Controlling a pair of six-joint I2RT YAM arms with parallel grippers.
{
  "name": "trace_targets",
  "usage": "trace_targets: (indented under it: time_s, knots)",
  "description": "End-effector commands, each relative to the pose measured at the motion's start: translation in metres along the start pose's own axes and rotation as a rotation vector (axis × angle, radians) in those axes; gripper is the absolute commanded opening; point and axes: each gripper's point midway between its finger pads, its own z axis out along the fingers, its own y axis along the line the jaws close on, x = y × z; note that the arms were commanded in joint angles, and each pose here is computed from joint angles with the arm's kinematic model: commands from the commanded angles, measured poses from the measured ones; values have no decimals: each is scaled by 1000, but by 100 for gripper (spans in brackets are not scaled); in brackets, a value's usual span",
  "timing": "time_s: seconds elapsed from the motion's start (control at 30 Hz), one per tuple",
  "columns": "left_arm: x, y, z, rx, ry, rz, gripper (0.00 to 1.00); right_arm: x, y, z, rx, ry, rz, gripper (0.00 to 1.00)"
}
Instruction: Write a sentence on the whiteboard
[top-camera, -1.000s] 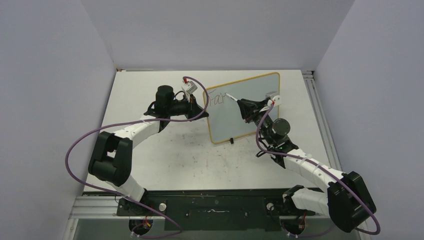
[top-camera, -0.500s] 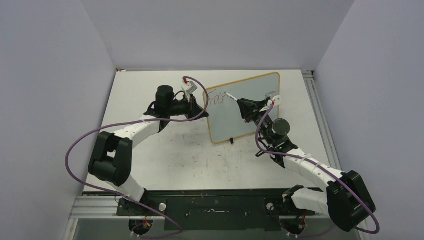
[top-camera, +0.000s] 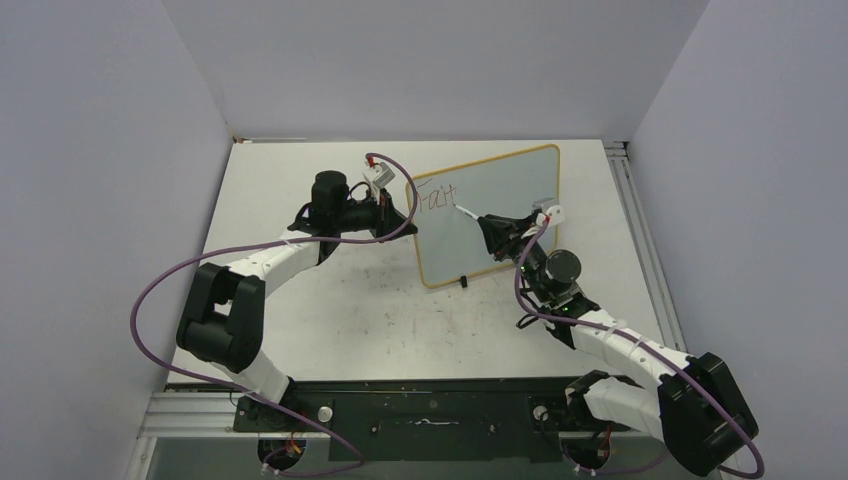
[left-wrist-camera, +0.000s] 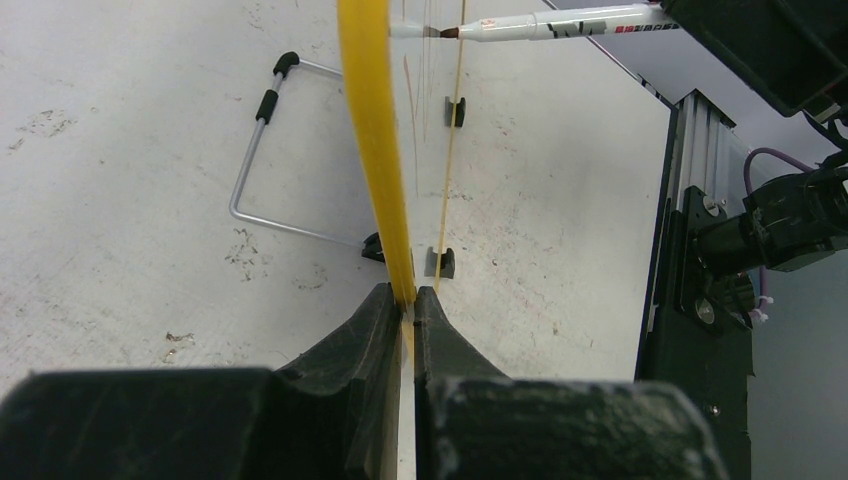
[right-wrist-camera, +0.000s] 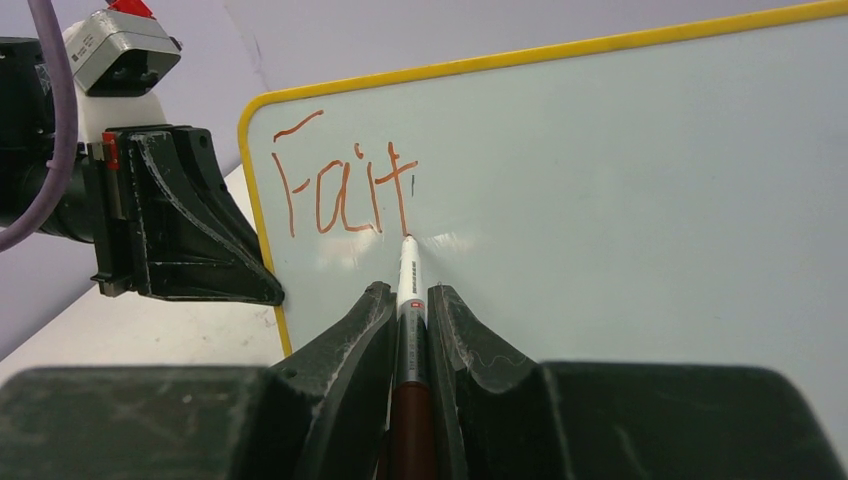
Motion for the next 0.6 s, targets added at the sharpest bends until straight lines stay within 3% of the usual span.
trace_targets:
  time_s: [0.0, 0.2, 0.57]
  knots:
    - [-16, -7, 0, 34, -20, 38, 0, -26, -4, 2, 40, -64, -29, 5]
    - [-16, -7, 1, 34, -20, 38, 0, -66, 7, 9, 13, -158, -47, 5]
    - [-16, -7, 1, 36, -19, 37, 0, -83, 9, 29, 3, -212, -68, 5]
